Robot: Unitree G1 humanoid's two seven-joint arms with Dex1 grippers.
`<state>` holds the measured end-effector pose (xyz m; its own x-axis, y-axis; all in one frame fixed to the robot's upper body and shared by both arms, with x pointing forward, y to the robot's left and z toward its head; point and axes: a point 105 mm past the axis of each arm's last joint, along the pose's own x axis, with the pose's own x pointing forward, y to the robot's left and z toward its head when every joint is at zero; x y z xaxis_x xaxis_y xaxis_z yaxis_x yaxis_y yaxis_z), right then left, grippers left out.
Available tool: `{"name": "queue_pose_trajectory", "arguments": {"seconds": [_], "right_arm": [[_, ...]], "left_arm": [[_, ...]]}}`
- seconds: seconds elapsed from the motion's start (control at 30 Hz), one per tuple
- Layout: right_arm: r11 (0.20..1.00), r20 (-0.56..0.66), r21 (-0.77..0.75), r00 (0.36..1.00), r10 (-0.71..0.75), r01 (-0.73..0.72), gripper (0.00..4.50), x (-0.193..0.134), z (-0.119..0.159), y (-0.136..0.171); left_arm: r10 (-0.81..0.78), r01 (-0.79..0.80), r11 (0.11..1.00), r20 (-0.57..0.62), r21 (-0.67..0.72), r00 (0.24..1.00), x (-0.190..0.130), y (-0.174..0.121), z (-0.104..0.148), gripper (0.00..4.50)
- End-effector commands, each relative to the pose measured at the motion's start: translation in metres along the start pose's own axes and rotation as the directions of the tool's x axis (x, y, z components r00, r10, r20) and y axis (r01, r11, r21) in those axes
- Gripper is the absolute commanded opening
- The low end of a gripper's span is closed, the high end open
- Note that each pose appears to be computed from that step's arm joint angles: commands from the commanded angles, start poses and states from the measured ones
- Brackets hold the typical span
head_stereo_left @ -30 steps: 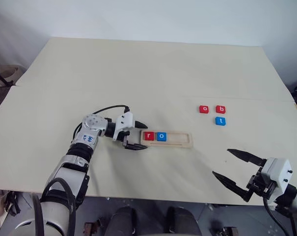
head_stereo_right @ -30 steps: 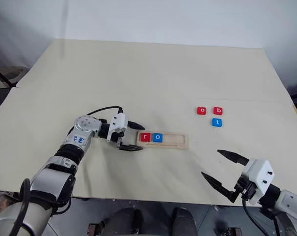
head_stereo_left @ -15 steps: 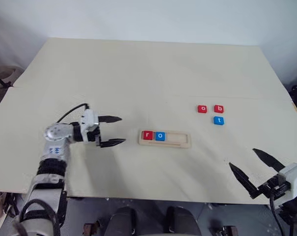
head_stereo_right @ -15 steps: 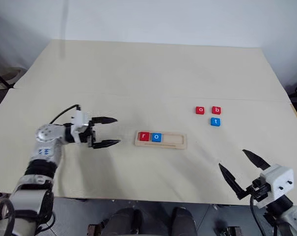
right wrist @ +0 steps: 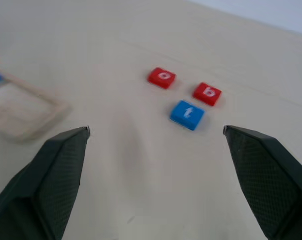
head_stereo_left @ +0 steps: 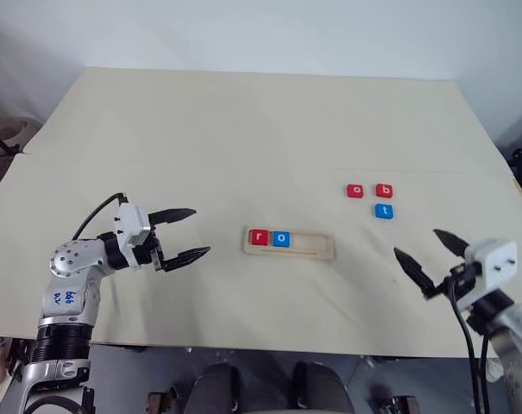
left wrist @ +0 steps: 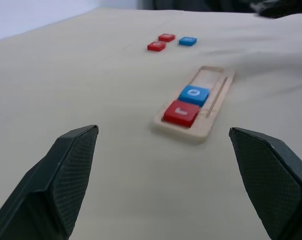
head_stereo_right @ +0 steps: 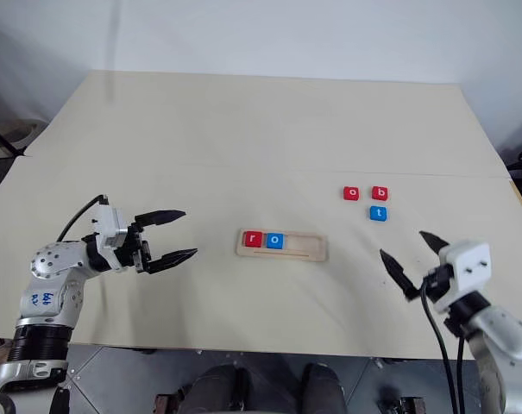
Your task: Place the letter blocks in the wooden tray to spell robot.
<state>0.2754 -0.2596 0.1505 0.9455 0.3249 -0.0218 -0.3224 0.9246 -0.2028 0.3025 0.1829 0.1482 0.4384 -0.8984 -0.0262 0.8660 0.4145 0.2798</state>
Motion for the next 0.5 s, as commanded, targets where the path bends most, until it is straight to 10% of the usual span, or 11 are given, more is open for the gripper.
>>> {"name": "queue_pose_trajectory", "arguments": {"seconds": [0.03,0.5], "right_arm": [[1.0,-0.097,-0.009,0.995,-0.023,0.022,4.5,0.023,0.006,-0.01],[0.991,-0.34,-0.004,0.932,-0.126,0.133,4.5,0.095,0.019,-0.014]], "left_arm": [[-0.032,0.032,0.999,0.037,0.004,0.999,0.007,-0.009,0.013,4.46],[-0.031,0.031,0.999,0.071,0.009,0.997,0.019,-0.024,0.017,4.46]]}}
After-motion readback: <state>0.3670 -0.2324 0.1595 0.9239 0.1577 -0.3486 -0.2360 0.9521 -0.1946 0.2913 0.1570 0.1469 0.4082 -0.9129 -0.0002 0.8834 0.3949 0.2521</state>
